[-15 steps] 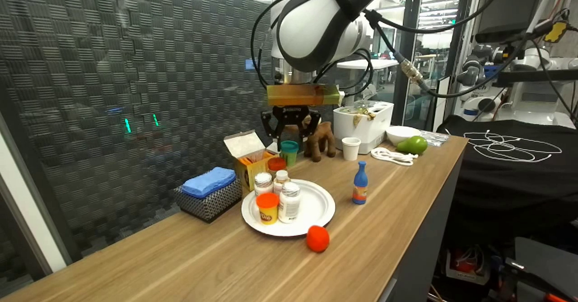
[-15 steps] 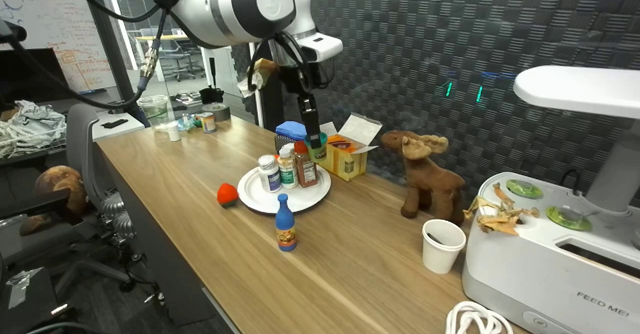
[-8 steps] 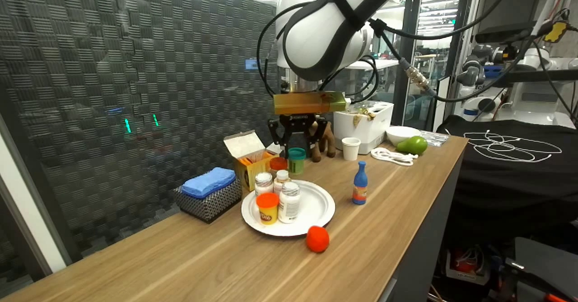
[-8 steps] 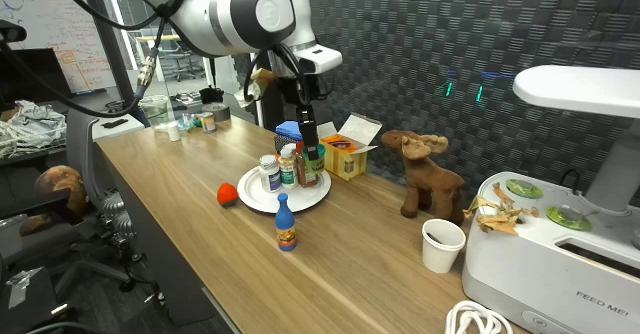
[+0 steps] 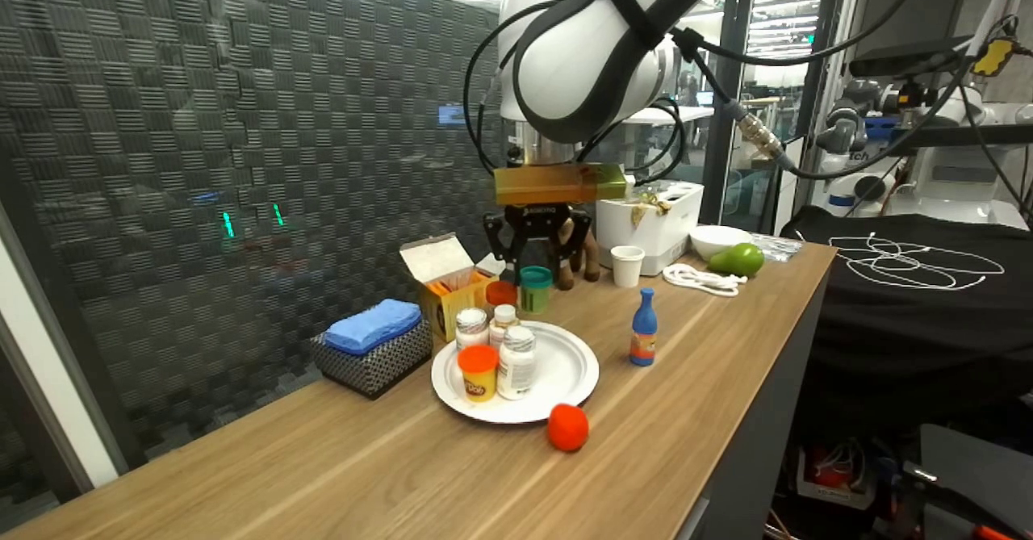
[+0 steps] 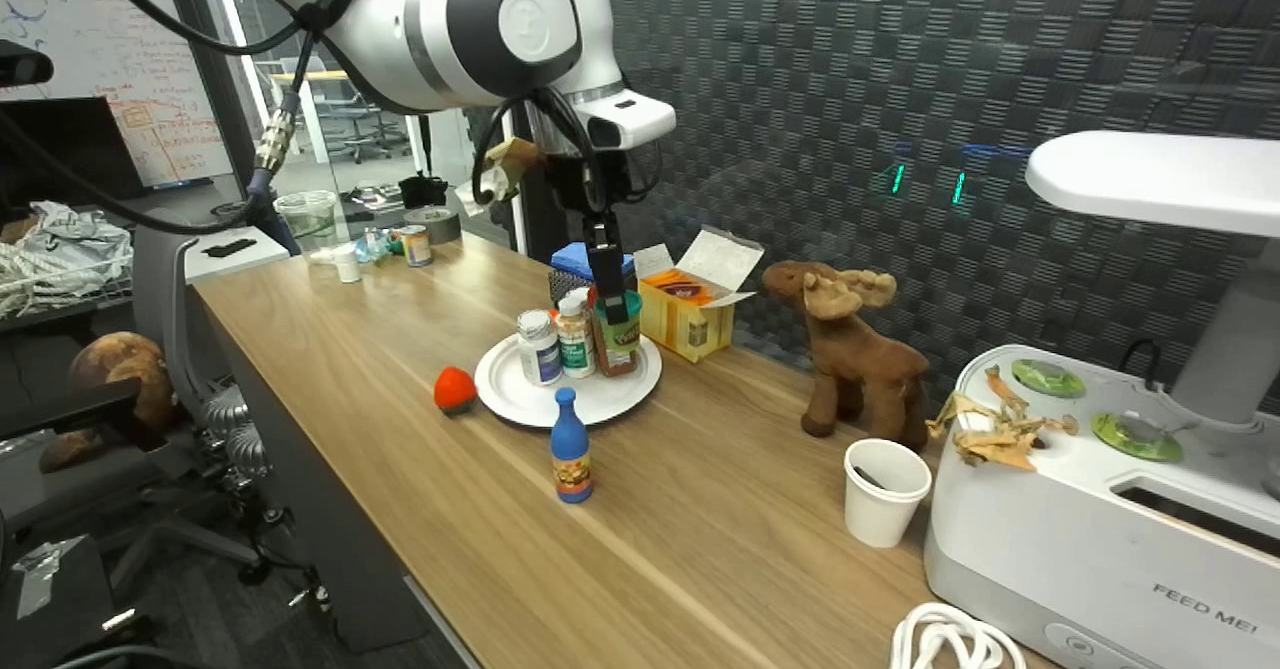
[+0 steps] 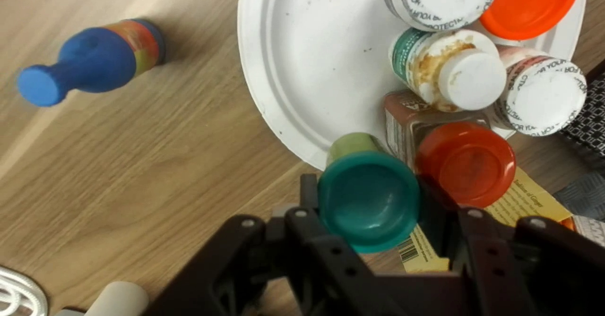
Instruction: Place the bottles and orange plush toy on the white plate
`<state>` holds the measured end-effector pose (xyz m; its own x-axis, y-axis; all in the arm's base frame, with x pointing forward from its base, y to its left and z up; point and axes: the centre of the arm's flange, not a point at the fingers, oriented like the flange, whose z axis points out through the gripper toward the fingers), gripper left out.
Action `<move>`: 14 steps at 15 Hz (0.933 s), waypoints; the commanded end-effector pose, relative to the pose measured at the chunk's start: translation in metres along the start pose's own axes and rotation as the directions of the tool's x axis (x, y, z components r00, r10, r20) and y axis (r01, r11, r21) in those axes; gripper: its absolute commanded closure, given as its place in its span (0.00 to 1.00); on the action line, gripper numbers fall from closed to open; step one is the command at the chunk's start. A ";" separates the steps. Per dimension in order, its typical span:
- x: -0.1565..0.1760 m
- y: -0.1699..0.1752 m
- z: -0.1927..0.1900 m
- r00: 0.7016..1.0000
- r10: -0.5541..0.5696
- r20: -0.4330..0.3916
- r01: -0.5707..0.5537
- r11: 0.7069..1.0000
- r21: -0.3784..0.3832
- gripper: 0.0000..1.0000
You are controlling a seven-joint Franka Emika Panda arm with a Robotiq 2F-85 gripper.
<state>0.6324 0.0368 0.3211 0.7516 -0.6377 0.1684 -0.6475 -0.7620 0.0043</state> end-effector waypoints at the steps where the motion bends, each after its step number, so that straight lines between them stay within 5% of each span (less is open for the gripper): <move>1: -0.014 0.015 -0.013 0.999 0.022 -0.026 -0.022 1.000 0.010 0.71; 8: 0.000 0.024 -0.032 0.990 -0.126 -0.066 0.128 0.992 0.019 0.71; 14: -0.012 0.018 -0.031 0.917 -0.398 0.002 0.398 0.917 0.040 0.71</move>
<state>0.6178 0.0284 0.3457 0.9050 -0.3797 0.1919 -0.3941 -0.9181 0.0419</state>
